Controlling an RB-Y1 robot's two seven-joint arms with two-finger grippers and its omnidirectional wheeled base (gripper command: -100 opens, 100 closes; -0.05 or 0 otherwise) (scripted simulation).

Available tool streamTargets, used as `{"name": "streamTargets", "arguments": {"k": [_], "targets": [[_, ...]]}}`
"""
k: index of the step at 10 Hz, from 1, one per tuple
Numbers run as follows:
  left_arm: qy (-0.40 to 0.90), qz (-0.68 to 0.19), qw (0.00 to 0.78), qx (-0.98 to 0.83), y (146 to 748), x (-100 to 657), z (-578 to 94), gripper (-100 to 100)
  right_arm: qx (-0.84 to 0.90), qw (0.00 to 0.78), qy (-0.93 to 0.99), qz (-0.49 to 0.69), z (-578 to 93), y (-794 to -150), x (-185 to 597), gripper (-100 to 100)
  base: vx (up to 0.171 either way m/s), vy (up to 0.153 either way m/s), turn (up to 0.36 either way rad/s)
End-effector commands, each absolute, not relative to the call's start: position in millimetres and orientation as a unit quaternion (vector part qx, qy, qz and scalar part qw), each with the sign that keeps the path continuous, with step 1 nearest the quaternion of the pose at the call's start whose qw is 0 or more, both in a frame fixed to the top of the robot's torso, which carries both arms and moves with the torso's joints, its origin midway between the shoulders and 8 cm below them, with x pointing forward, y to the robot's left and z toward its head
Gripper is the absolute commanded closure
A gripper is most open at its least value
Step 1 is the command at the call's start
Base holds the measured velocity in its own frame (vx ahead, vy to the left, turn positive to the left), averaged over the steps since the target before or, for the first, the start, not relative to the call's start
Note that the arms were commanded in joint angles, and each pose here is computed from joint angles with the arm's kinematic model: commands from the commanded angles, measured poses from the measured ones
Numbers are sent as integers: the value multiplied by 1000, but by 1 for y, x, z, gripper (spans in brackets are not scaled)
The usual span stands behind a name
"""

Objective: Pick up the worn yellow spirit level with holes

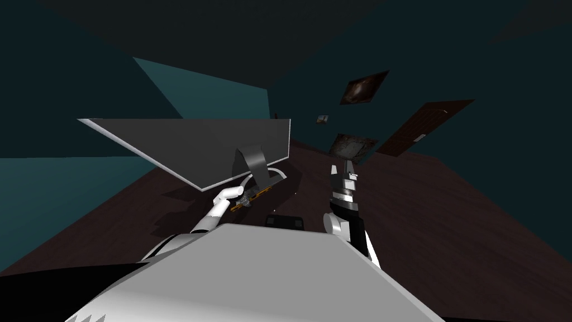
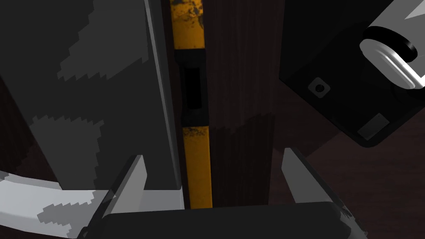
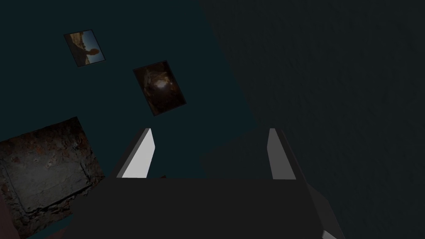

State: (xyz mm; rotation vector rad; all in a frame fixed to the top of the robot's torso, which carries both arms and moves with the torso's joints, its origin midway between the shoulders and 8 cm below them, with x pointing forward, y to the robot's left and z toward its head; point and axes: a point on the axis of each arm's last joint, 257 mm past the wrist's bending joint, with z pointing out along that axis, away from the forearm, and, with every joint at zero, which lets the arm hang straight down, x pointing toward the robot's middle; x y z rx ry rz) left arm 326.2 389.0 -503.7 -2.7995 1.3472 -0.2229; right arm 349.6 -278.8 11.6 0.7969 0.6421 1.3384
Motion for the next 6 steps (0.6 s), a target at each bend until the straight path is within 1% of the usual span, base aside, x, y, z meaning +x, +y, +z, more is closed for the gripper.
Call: {"name": "streamTargets", "arguments": {"k": [1, 2, 6], "targets": [[432, -72, 13, -899, 389, 326, -504, -100, 353, 666, 284, 593, 12, -279, 350, 0, -17, 20, -16], [432, -72, 14, -899, 389, 327, -504, 100, 353, 666, 284, 593, 12, -279, 350, 0, 0, 0, 0], [432, -73, 14, -899, 389, 327, -504, 100, 353, 666, 284, 593, 12, -279, 350, 0, 0, 0, 0]]}}
